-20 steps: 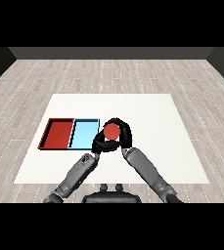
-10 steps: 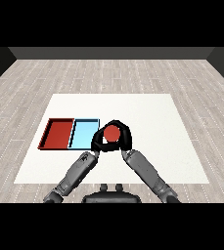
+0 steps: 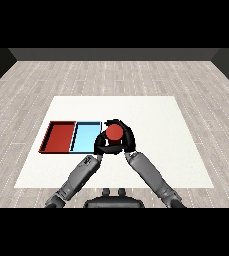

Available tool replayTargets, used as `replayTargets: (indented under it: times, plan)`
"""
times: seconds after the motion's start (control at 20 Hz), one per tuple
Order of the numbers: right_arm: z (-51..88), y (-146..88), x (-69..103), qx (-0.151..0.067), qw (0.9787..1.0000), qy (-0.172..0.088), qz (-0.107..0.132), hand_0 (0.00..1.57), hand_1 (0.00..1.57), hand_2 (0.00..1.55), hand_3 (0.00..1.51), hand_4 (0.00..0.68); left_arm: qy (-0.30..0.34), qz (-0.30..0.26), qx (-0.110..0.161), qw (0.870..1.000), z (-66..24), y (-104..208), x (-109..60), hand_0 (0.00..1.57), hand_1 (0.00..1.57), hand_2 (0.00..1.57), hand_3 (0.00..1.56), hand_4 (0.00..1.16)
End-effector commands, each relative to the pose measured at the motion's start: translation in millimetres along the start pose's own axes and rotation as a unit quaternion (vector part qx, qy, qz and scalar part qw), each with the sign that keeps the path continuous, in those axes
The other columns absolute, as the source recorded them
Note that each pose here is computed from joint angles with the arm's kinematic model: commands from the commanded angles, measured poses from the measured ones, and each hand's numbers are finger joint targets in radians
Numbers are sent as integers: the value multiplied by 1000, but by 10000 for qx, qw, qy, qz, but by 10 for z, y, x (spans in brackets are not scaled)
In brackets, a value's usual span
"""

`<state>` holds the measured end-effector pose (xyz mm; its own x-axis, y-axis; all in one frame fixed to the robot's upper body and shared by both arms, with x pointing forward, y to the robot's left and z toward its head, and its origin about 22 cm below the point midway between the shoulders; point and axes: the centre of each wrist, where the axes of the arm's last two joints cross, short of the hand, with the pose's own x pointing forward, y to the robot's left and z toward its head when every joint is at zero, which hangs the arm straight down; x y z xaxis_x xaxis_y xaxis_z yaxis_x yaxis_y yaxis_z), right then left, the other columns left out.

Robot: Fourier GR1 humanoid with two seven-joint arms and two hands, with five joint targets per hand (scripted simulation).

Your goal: Pick the red can and put it in the red box

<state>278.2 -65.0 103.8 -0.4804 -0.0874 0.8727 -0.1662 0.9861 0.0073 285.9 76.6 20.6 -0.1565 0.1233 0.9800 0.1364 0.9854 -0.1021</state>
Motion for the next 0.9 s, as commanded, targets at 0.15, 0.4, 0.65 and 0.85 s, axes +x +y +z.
replayTargets:
  times: [0.15,0.4,0.65,0.85]
  plan:
    - [37,60,-32,252,9992,234,178,0,0,0,0,0,-171,100,-150,9997,6,-241,31,1571,1571,1571,1499,1127]
    - [38,-38,43,-171,9995,93,245,0,0,0,0,0,-240,112,-152,9995,-14,-78,133,1571,1571,1571,1502,1132]
    - [-35,50,64,-208,9995,96,232,0,0,0,0,0,-230,-7,-144,9996,-38,-98,-4,1571,1571,1571,1497,1139]
    - [126,-206,63,-205,9991,138,336,0,0,0,0,0,-305,-74,-124,9994,2,-55,145,1571,1571,1571,1488,1137]
